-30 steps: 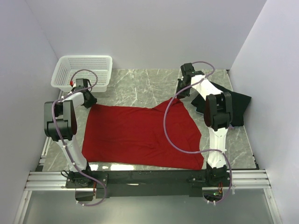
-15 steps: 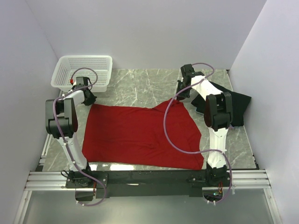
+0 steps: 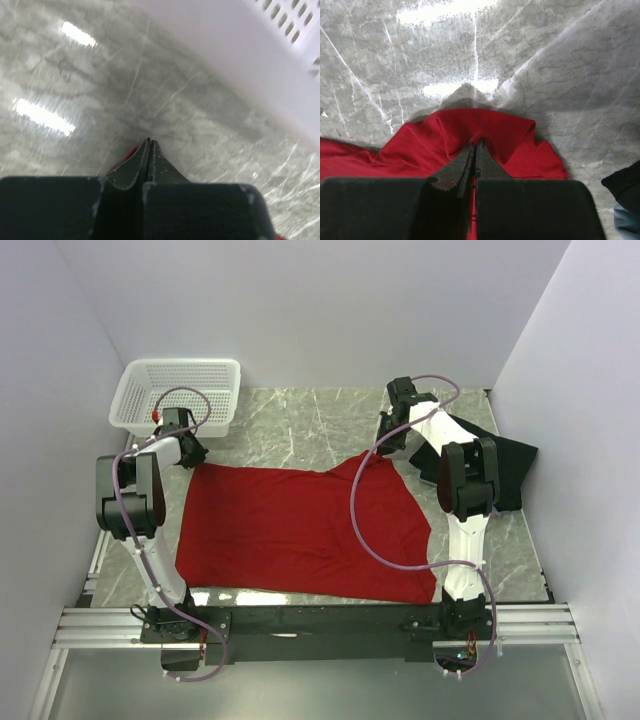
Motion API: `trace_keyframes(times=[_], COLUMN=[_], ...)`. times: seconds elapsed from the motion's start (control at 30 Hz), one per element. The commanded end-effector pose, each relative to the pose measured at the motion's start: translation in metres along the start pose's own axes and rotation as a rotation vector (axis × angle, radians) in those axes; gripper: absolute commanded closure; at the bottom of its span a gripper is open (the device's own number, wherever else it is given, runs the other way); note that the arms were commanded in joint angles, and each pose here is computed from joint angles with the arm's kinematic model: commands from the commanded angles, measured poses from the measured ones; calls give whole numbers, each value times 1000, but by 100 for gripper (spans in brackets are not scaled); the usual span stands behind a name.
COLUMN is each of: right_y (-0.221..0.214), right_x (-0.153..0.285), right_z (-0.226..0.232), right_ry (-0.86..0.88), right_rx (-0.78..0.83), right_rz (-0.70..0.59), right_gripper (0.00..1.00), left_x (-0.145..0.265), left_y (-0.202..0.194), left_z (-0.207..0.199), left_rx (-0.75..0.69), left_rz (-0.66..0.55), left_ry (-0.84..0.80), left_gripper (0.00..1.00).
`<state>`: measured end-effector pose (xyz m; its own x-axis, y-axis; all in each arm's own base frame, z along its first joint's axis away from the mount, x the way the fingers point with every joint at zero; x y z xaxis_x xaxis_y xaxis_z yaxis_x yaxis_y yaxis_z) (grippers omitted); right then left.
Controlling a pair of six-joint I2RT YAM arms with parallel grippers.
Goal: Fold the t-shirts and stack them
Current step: Fold the tshirt
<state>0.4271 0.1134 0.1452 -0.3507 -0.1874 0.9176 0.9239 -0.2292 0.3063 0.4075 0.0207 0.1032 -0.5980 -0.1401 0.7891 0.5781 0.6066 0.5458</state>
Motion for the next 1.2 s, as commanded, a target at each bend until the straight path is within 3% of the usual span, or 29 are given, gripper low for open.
trace_keyframes(times=[0.0, 0.13, 0.2, 0.33, 0.47, 0.97, 1.07, 1.17], right_y=[12, 10, 9, 7, 4, -1, -1, -1], right_x=[34, 34, 34, 33, 32, 35, 36, 38], right_z=[8, 8, 9, 11, 12, 14, 14, 14], right_ry=[45, 53, 55, 61, 61, 54, 55, 50], right_rx=[-12, -23, -24, -22, -20, -8, -6, -3], right_rz=[-76, -75, -71, -66, -58, -55, -57, -62], right_gripper=[100, 100, 100, 100, 100, 100, 100, 100], left_x=[15, 32, 35, 43, 44, 5, 0, -2], left_y=[-10, -1, 0, 7, 12, -4, -7, -11], left_z=[5, 2, 4, 3, 3, 9, 10, 13], left_rx=[-33, -17, -10, 6, 5, -25, -34, -38], left_rz=[39, -12, -26, -78, -98, 15, 27, 46], left_ry=[4, -2, 19, 25, 39, 103, 110, 124], left_gripper=[100, 98, 91, 64, 55, 60, 68, 85])
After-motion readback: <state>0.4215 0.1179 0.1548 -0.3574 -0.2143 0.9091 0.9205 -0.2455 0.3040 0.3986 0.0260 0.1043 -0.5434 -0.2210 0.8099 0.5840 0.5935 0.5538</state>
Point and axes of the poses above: each gripper's point midway between its finger pads, its own x axis back along the fingers, its own z axis along the line the jaws close on, y = z × x, the point moved 10 cm from there along x, back along the fingers, and after that the axes turned 1 degree about x, right-handed, at the moved point
